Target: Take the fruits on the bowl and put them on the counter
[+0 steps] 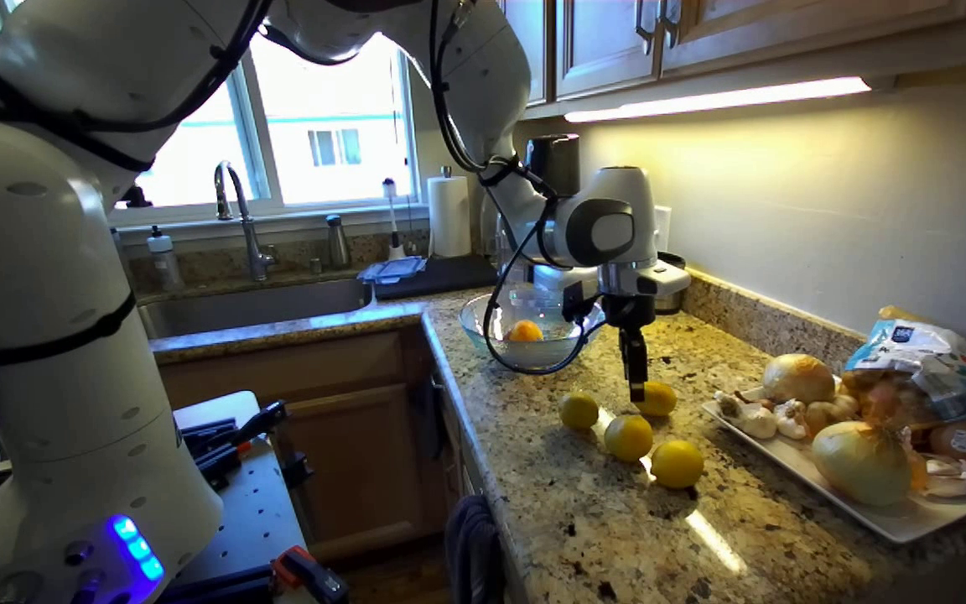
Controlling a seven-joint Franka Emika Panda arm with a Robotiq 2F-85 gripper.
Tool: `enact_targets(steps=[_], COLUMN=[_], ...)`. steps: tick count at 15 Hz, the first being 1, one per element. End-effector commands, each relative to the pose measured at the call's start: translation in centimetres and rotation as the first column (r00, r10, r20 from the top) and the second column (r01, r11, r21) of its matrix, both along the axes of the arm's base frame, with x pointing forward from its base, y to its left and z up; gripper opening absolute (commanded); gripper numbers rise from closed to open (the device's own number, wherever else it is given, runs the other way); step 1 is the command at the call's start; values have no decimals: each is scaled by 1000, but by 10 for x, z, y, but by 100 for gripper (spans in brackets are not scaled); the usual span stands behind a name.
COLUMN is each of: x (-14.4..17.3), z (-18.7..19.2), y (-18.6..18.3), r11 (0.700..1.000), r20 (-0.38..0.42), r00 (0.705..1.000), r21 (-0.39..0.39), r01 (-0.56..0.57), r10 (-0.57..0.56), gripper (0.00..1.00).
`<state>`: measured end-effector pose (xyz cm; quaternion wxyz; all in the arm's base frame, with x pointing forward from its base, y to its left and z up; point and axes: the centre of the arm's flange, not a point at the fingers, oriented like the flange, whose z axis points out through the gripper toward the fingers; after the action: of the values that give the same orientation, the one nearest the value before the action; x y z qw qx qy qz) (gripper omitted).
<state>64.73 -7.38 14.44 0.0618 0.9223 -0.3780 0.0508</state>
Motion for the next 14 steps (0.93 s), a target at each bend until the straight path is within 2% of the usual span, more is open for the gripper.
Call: enact_targets(steps=[1,11,14], x=[-29,-52,-50], z=[53,147,158], y=[30,106,131], r11=[1000,982,974], r20=[-3,72,74], r00=[1000,990,979], r21=[-24,-149,-140], r01=[3,-113,-178], r10=[-3,125,190], gripper=[100,100,100])
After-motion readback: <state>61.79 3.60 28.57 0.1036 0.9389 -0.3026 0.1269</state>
